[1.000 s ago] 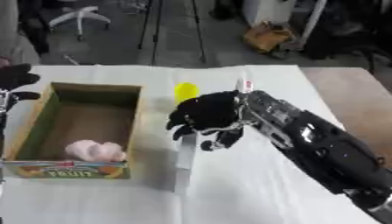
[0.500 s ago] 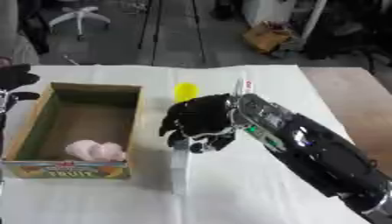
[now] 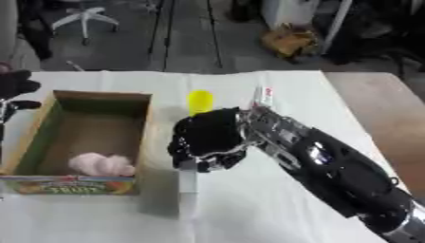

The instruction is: Pick up objects on the table and place them in the box.

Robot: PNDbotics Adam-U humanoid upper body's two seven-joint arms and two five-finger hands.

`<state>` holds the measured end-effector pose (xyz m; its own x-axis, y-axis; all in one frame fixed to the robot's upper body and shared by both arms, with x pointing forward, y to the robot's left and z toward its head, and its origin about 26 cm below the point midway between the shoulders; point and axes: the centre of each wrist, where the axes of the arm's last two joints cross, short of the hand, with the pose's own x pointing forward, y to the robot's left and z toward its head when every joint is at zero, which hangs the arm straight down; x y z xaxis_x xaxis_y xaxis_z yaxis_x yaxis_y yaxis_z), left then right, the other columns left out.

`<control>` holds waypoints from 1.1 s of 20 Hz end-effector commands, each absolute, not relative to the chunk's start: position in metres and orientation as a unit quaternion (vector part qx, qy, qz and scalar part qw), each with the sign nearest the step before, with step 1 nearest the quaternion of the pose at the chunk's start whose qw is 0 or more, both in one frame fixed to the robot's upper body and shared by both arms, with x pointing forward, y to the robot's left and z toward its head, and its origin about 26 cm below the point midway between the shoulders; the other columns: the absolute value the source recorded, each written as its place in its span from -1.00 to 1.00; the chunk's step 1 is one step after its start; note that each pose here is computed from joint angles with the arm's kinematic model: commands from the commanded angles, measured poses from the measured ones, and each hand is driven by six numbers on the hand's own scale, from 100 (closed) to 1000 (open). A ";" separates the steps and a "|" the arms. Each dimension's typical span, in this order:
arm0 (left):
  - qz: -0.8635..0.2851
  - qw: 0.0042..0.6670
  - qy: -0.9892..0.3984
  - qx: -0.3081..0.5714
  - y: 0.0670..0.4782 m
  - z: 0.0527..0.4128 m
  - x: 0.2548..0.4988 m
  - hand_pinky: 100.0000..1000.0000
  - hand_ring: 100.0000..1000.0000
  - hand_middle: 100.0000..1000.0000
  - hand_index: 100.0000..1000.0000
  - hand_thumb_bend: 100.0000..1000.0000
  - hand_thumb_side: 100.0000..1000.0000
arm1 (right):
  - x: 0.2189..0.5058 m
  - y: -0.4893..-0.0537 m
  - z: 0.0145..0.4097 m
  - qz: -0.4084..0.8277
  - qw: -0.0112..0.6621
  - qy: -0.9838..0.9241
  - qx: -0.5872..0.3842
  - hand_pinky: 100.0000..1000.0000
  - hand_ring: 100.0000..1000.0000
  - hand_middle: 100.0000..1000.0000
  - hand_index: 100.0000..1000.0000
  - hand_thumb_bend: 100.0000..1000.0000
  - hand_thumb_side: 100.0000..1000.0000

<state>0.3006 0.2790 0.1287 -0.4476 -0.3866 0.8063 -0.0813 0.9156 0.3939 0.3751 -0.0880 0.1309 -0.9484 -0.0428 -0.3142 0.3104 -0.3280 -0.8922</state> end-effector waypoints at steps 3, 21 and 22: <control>-0.155 0.495 -0.843 0.140 0.279 0.136 0.301 0.31 0.52 0.23 0.58 -0.12 0.91 | 0.382 -0.098 0.166 -0.800 0.163 0.562 0.132 0.59 0.40 0.34 -0.15 -0.80 -1.00; -0.149 0.485 -0.850 0.137 0.276 0.141 0.301 0.31 0.52 0.24 0.58 -0.11 0.89 | 0.419 -0.105 0.188 -0.686 -0.010 0.685 0.245 0.40 0.36 0.26 -0.17 -0.64 -1.00; -0.149 0.484 -0.851 0.137 0.276 0.142 0.301 0.31 0.52 0.24 0.58 -0.11 0.89 | 0.422 -0.102 0.186 -0.681 -0.018 0.687 0.253 0.40 0.36 0.26 -0.17 -0.65 -1.00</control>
